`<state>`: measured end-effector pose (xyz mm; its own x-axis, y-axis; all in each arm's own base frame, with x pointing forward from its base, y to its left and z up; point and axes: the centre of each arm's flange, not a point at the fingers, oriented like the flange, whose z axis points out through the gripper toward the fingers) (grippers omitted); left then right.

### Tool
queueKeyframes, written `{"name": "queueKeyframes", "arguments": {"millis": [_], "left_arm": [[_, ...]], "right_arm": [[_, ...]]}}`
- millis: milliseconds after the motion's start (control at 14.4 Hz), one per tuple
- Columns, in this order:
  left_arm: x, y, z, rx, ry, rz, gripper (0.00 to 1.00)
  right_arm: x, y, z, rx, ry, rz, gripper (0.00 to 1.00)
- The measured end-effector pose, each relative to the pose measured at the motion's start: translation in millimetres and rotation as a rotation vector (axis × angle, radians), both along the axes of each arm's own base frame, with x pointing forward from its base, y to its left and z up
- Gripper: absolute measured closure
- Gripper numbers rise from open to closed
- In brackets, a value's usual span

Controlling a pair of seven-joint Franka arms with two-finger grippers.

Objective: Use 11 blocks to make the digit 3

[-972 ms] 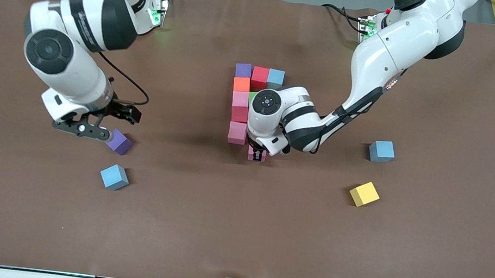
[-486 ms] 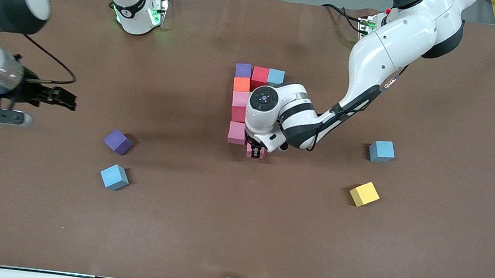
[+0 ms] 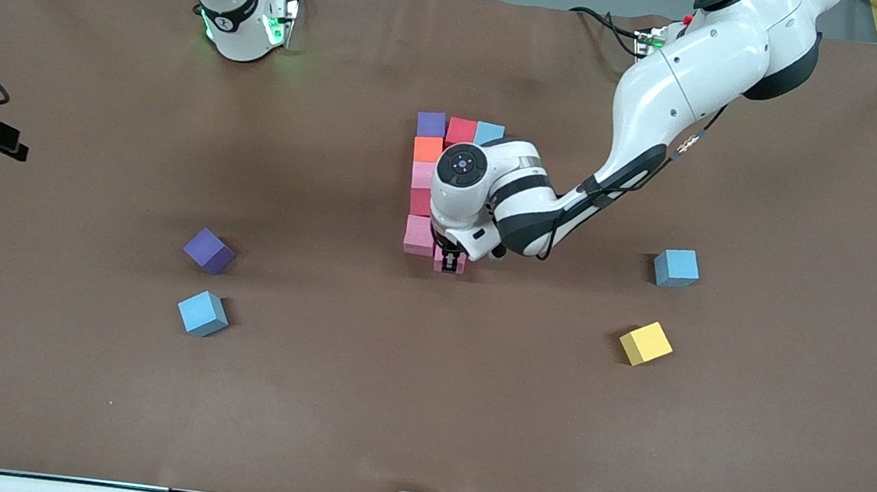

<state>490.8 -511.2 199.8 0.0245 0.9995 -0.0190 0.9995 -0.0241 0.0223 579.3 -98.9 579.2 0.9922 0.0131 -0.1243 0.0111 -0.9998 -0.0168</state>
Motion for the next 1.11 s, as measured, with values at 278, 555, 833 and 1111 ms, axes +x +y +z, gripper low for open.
{"name": "queueKeyframes", "arguments": {"millis": [278,555,833,1111], "left_arm": [[-3,-1,0,0.001,0.005,0.004,0.43],[-9,-3,-1,0.006,0.007,-0.005,0.43],[-16,-4,-1,0.012,0.008,-0.016,0.43],[-19,-3,-5,0.021,0.016,-0.017,0.33]], "right_arm": [[-3,-5,8,-0.002,0.001,-0.008,0.0],[-3,-3,29,-0.037,-0.022,0.001,0.0],[-4,-2,34,-0.029,-0.02,0.002,0.0],[1,21,32,0.006,-0.023,0.035,0.0]]}}
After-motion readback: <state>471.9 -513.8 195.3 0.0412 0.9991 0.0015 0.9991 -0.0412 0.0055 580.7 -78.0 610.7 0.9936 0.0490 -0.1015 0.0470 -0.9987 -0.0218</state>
